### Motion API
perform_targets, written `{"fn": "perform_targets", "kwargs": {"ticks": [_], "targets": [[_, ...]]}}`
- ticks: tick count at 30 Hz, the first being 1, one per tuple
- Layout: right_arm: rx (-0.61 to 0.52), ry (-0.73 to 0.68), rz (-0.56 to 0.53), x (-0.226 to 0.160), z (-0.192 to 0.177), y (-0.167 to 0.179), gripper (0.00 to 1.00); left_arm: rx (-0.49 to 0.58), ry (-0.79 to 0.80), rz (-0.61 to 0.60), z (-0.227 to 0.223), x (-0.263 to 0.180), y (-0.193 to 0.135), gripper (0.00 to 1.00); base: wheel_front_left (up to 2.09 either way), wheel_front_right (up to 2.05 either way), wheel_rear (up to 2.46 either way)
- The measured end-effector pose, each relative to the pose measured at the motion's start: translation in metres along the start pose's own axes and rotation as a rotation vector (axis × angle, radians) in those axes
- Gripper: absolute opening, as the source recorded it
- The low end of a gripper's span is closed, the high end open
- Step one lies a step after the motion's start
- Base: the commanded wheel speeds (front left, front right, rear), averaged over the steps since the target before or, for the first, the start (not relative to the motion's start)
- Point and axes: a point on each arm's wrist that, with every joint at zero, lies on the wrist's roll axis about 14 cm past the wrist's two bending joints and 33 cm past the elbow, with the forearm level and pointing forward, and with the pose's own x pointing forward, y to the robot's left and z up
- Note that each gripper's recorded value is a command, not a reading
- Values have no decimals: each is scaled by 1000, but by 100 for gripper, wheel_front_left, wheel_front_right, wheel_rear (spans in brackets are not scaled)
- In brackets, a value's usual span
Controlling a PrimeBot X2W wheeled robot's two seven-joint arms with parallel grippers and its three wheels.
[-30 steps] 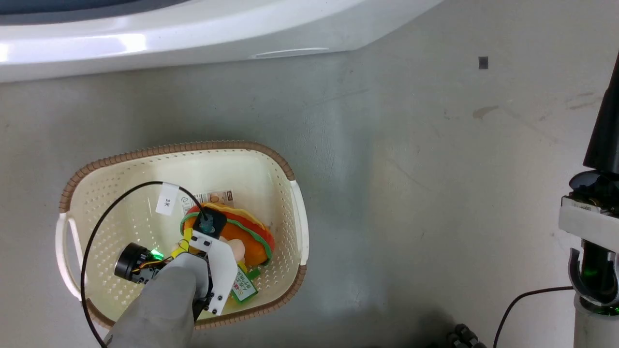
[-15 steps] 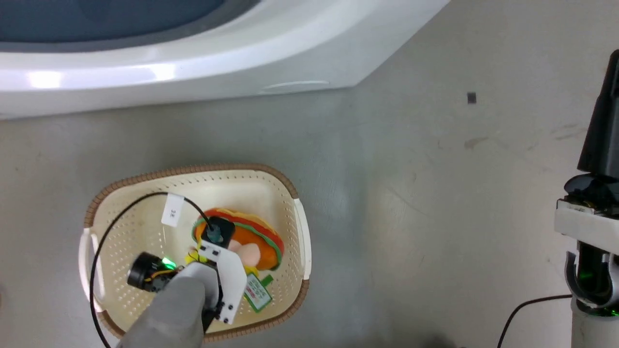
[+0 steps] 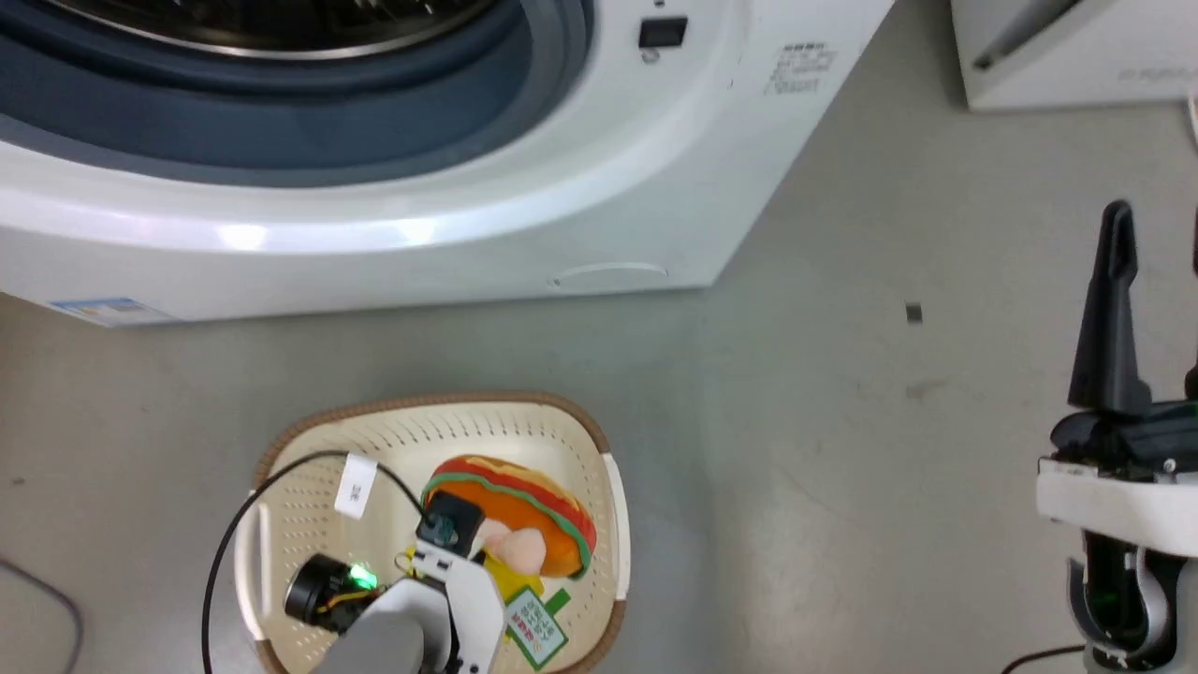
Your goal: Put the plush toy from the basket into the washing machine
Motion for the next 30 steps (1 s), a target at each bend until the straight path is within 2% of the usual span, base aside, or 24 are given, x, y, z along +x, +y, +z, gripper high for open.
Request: {"fn": "perform_targets", "kwargs": {"ticks": [15, 24, 30], "targets": [[36, -80, 57, -33, 52, 25, 100, -50, -310, 82, 43, -64, -1, 0, 0, 0, 0], [49, -104, 79, -46, 66, 33, 100, -47, -588, 120, 108, -107, -3, 0, 0, 0, 0], [56, -121, 93, -48, 74, 38, 100, -45, -756, 201, 139, -143, 15, 0, 0, 0, 0]]}}
